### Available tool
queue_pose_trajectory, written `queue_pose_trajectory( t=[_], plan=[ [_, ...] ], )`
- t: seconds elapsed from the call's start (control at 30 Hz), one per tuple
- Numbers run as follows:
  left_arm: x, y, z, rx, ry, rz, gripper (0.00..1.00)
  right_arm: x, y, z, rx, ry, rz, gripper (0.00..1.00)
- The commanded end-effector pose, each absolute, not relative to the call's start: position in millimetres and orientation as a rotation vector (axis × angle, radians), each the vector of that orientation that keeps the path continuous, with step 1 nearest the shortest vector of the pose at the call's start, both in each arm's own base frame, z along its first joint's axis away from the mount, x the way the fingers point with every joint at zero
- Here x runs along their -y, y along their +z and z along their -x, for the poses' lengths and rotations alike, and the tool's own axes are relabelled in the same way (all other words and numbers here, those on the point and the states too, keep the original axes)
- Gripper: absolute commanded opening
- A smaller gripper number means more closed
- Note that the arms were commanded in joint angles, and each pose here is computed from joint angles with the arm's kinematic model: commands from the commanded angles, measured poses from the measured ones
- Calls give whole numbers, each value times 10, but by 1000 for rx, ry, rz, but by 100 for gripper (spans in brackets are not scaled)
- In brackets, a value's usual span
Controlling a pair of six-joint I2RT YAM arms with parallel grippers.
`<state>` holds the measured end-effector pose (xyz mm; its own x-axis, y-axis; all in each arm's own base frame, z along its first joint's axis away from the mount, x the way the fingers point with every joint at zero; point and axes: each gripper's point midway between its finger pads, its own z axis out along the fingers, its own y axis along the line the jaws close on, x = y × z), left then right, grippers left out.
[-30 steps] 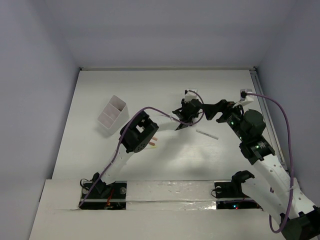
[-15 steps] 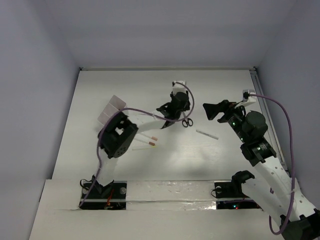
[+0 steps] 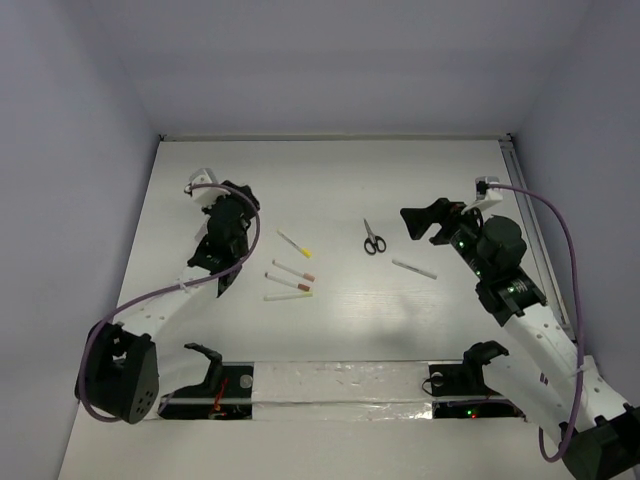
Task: Sort the stationery into containers
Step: Place the stationery in the storage box.
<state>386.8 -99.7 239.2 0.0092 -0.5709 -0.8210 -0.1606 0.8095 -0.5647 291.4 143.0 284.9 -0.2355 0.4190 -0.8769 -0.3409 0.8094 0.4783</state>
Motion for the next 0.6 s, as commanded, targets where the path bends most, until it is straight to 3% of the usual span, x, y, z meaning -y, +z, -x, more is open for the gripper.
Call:
queue_pose_trajectory(
  t=[0.0, 0.57],
  plan=[
    [705, 2157, -3814, -1547, -338, 709, 23, -1476, 3029, -2934, -1597, 742, -40, 100],
    [493, 1805, -4083, -1626, -275, 712, 25, -1546, 2911, -3011, -1636, 753, -29, 100]
  ],
)
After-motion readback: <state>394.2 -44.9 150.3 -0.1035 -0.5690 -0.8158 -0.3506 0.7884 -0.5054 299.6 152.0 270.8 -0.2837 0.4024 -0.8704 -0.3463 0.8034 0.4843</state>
